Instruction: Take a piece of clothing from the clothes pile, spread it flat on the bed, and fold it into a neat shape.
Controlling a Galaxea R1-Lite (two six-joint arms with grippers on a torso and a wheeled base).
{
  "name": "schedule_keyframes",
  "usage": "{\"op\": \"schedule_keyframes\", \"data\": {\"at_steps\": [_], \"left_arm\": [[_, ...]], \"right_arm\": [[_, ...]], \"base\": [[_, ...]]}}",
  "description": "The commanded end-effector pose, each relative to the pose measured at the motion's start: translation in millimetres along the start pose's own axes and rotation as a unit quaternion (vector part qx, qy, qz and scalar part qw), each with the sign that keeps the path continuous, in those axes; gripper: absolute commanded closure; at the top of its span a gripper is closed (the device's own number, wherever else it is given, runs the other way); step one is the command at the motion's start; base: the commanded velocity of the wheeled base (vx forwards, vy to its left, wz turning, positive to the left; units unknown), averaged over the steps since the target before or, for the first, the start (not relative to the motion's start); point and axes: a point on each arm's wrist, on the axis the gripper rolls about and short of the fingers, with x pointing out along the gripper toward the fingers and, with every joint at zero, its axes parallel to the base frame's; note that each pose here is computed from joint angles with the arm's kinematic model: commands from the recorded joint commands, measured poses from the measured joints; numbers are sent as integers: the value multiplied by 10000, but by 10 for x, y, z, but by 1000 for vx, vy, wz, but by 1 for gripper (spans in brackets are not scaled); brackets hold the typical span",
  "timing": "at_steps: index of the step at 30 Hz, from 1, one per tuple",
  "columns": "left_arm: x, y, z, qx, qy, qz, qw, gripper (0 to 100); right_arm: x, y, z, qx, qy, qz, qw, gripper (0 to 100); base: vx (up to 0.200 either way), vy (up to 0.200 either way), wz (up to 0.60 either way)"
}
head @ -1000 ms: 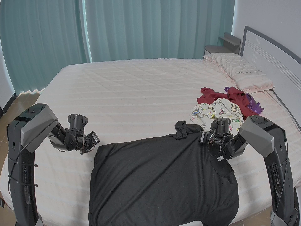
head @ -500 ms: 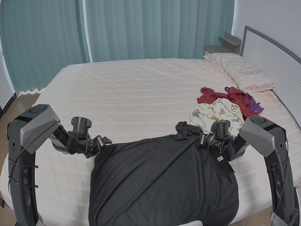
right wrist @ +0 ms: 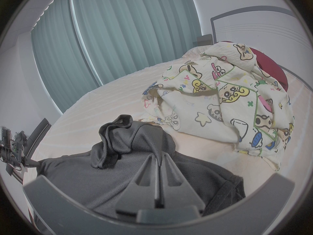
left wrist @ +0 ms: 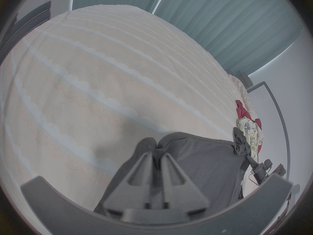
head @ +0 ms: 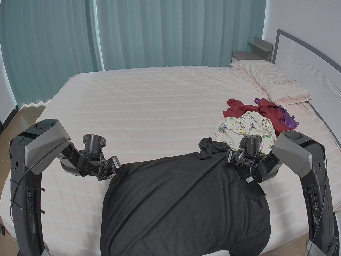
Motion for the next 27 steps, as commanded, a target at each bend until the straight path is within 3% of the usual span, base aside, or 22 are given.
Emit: {"op": "schedule_keyframes", "data": {"at_steps": [1,8,11,17,27], "left_arm": [[-18,-7,25,-40,-74,27,10000,100],[-251,-133,229,-296,-535,-69,9981,100],[-455,-180,395,-454,-820,-220,9954,100],[-493,-71,586,-736,-1189,-275,9898,100],[-234,97,457,-767,-986,-21,9922,100]], "right_arm": [[-10,9,13,0,-47,19,10000,100],[-72,63,194,155,-279,98,9994,100],[-132,87,376,319,-589,182,9976,100],[-109,37,314,342,-535,126,9979,100],[-16,45,163,327,-464,56,9984,100]], "base": [[0,0,0],[0,0,0],[0,0,0],[0,0,0],[0,0,0]]}}
